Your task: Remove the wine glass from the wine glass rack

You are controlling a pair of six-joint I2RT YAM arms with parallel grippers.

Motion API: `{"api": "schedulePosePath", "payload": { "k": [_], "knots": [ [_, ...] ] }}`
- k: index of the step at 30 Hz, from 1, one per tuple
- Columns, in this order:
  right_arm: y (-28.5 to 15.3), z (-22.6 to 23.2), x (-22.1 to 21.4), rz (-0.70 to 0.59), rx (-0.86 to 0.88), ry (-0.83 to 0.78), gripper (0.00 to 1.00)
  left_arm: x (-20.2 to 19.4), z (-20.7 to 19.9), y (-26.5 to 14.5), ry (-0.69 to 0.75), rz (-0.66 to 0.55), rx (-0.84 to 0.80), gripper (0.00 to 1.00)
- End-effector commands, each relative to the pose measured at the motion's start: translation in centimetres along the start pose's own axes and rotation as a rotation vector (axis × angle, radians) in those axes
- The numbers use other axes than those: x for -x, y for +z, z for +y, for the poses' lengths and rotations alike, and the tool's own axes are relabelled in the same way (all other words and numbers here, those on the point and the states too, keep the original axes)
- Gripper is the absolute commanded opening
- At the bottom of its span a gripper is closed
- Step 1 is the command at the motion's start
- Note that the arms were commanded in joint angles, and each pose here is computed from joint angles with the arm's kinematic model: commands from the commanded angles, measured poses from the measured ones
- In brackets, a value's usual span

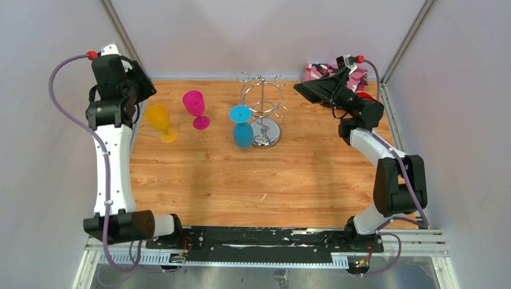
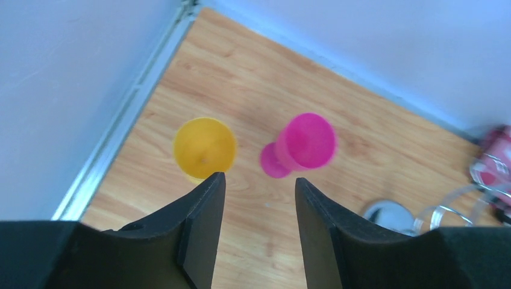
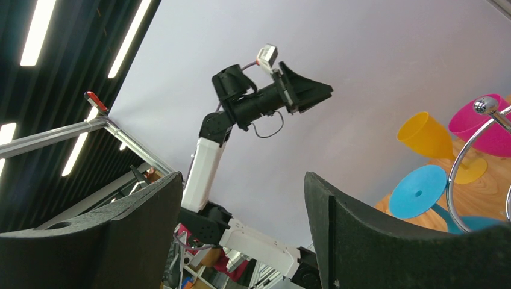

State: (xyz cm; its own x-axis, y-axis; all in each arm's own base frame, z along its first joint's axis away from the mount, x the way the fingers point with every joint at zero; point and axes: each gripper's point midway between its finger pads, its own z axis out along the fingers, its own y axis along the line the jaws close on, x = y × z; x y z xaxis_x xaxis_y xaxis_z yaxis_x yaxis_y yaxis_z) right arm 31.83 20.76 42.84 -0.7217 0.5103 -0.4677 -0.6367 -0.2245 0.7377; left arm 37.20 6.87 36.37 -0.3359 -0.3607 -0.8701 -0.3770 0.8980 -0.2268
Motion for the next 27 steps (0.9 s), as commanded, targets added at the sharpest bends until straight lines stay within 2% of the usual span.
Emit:
{"api": "schedulePosePath", "payload": {
  "k": [1,4,6,10,14,19,27],
  "knots": [
    [-0.4,1.0,-0.2,0.014,0.031,-0.065,0.78,0.5,-5.6,-4.7,-0.071,-0.047,-0.339,0.53],
    [-0.4,1.2,-0.2,0.016,0.034,-0.067,0.78,0.0,-11.1,-8.6,-0.158,-0.047,-0.714,0.54],
    [-0.4,1.5,-0.3,0.019,0.037,-0.072,0.78,-0.8,-13.4,-10.2,-0.215,-0.016,-0.873,0.55],
    [-0.3,2.1,-0.5,0.023,0.045,-0.079,0.78,-1.5,-15.0,-12.1,-0.227,-0.003,-0.978,0.56],
    [-0.3,2.6,-0.5,0.022,0.051,-0.085,0.78,-2.0,-17.5,-14.4,-0.32,0.063,-1.196,0.58],
    [-0.3,2.9,-0.6,0.023,0.054,-0.087,0.78,-4.6,-19.0,-14.0,-0.344,0.188,-1.253,0.59],
    [-0.4,3.0,-0.7,0.023,0.054,-0.085,0.78,-9.7,-17.8,-8.5,-0.371,0.279,-1.106,0.58]
  ]
}}
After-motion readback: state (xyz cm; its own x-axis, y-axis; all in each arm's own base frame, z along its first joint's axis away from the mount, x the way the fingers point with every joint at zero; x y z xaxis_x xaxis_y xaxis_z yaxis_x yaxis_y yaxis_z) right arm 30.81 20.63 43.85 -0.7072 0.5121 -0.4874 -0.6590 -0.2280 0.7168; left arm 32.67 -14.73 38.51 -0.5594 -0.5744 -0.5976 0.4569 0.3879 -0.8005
